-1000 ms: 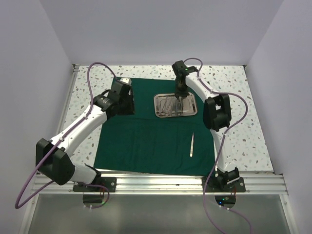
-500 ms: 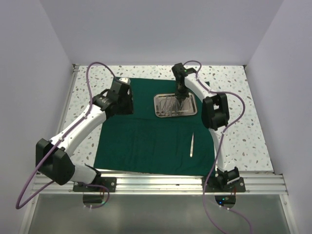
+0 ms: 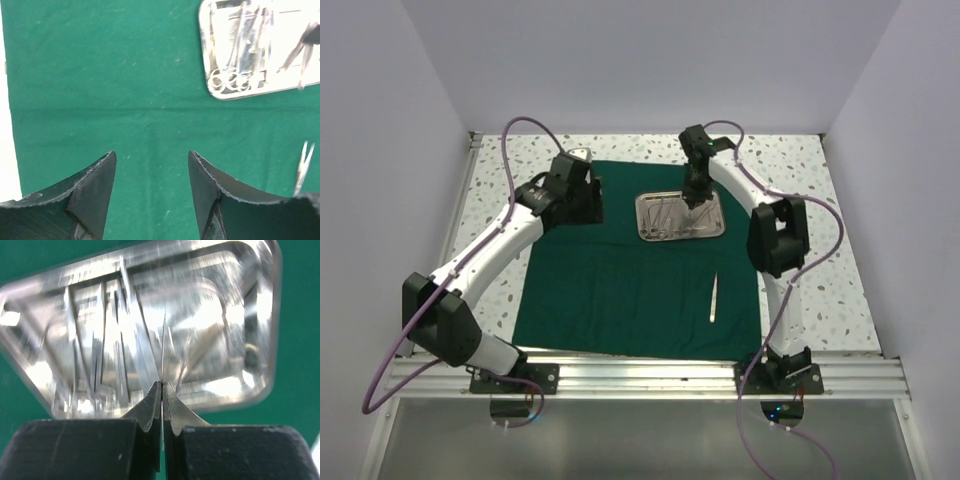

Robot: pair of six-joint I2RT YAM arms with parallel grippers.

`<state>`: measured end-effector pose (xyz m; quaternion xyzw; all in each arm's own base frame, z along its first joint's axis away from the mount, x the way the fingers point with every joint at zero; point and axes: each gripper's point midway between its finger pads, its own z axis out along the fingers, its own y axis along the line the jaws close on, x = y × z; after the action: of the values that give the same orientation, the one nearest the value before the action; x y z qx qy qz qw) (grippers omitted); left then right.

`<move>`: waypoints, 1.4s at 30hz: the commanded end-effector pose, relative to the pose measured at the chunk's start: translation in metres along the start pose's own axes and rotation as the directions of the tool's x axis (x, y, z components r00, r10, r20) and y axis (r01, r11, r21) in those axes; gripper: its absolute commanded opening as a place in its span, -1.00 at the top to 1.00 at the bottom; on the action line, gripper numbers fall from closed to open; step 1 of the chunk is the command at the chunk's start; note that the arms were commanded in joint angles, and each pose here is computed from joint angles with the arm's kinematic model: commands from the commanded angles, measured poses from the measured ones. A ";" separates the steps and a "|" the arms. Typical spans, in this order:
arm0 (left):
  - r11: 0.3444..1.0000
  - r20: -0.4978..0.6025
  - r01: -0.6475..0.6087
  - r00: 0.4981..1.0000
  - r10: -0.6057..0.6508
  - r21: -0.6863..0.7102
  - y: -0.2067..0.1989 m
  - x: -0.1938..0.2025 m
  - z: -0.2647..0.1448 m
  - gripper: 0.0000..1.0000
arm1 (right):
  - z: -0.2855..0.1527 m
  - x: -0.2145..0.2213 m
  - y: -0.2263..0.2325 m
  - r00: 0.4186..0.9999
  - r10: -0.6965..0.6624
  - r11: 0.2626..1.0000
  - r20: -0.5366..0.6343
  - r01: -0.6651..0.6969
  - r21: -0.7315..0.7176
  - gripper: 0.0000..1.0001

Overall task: Open and lay out the surgical kit
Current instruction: Pick up the medical item from the container, then place the medical item in the surgical kit, then pick up the medical item from the container.

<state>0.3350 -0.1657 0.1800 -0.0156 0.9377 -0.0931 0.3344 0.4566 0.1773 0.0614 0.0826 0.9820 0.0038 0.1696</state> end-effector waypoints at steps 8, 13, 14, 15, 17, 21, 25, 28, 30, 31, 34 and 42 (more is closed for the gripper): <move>0.994 -0.016 -0.051 0.998 0.053 0.093 -0.053 -0.033 0.065 -0.14 | -0.085 0.106 -0.027 0.999 -0.017 0.990 -0.032 0.012 -0.143 1.00; 0.991 -0.056 -0.071 0.995 0.078 0.110 -0.079 -0.035 0.102 -0.10 | -0.070 0.180 -0.052 0.989 -0.051 0.993 -0.136 0.037 -0.109 1.00; 0.990 -0.040 -0.073 0.996 0.079 0.124 -0.089 -0.043 0.103 -0.10 | -0.068 0.185 -0.053 0.989 -0.049 0.994 -0.142 0.033 -0.109 1.00; 0.990 -0.065 -0.074 0.994 0.082 0.118 -0.091 -0.036 0.116 -0.10 | -0.063 0.197 -0.059 0.985 -0.052 0.995 -0.164 0.037 -0.095 1.00; 0.988 -0.059 -0.070 0.995 0.078 0.135 -0.103 -0.041 0.121 -0.09 | -0.060 0.204 -0.064 0.981 -0.063 0.995 -0.183 0.048 -0.084 1.00; 0.989 -0.096 -0.064 0.992 0.078 0.134 -0.112 -0.032 0.144 -0.08 | -0.060 0.216 -0.066 0.968 -0.080 0.995 -0.238 0.062 -0.083 0.82; 0.989 -0.117 -0.059 0.990 0.075 0.138 -0.119 -0.023 0.155 -0.07 | -0.067 0.216 -0.067 0.965 -0.094 0.993 -0.244 0.075 -0.089 -0.25; 0.988 -0.127 -0.061 0.989 0.080 0.140 -0.125 -0.018 0.162 -0.07 | -0.081 0.205 -0.065 0.971 -0.104 0.992 -0.215 0.085 -0.095 -0.56; 0.989 -0.142 -0.065 0.986 0.084 0.134 -0.125 -0.011 0.168 -0.07 | -0.093 0.196 -0.063 0.974 -0.118 0.990 -0.194 0.100 -0.100 -0.57; 0.989 -0.145 -0.065 0.986 0.084 0.133 -0.126 -0.009 0.169 -0.07 | -0.098 0.192 -0.062 0.976 -0.120 0.989 -0.181 0.102 -0.106 -0.57; 0.992 -0.158 -0.066 0.984 0.083 0.110 -0.126 -0.002 0.177 -0.04 | -0.114 0.178 -0.057 0.980 -0.129 0.987 -0.150 0.112 -0.119 -0.57; 0.996 -0.208 -0.091 0.974 0.093 0.020 -0.113 0.020 0.202 0.03 | -0.133 0.162 -0.053 0.982 -0.143 0.983 -0.122 0.127 -0.132 -0.57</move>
<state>0.4379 -0.3120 0.0331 0.0487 0.9666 -0.1013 0.2302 0.2603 0.1590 0.1163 0.0172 0.9917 0.0587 0.1127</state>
